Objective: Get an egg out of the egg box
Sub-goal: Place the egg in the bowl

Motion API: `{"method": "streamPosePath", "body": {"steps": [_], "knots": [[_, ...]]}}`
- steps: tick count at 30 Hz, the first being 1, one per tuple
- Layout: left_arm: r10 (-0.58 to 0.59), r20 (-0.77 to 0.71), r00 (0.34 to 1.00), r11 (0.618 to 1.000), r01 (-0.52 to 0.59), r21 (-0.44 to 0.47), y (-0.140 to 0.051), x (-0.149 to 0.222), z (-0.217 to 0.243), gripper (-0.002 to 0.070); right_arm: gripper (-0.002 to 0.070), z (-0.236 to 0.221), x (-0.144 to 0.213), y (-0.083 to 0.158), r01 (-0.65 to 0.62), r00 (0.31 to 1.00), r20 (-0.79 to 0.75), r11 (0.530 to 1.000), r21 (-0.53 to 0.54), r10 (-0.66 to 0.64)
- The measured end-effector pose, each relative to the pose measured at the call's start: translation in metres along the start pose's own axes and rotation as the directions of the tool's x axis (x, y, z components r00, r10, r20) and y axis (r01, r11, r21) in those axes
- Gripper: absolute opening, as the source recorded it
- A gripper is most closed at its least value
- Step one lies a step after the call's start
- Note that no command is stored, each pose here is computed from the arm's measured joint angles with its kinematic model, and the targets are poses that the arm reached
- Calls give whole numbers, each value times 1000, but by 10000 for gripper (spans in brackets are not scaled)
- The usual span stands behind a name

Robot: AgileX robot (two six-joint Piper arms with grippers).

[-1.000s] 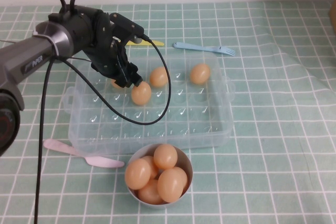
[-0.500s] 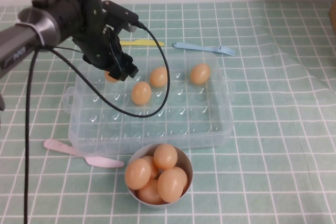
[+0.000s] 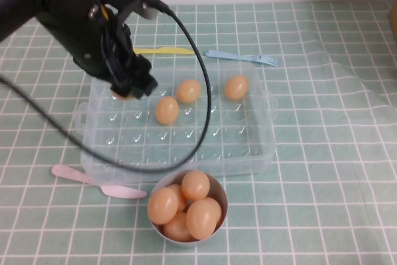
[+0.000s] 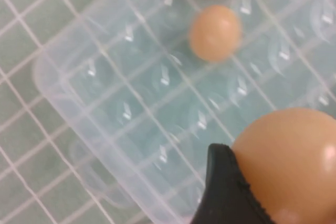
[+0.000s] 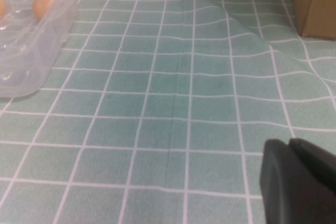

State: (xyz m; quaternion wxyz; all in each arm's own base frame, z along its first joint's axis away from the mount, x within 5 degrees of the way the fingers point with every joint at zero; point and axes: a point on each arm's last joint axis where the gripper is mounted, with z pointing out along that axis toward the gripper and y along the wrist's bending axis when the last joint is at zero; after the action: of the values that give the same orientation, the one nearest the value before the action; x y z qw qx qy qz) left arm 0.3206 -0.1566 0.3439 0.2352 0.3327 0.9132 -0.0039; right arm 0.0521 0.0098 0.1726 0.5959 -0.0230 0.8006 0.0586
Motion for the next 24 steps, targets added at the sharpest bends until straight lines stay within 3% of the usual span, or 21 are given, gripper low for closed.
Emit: {"method": "streamPosePath", "body": {"steps": [10,14,18,24], "knots": [[199,-110,974,973,-183,142,-60,27,-12,359,-17,0,0,0,0,1000,0,1000,0,0],[389,-96,916,906,-362,219,-81,24,1,359,-17,0,0,0,0,1000,0,1000,0,0],[568,-61,821,798,-530,287,-107,23,12,359,-17,0,0,0,0,1000,0,1000,0,0],[670,-40,741,710,-624,326,-118,22,24,358,-17,0,0,0,0,1000,0,1000,0,0]]}}
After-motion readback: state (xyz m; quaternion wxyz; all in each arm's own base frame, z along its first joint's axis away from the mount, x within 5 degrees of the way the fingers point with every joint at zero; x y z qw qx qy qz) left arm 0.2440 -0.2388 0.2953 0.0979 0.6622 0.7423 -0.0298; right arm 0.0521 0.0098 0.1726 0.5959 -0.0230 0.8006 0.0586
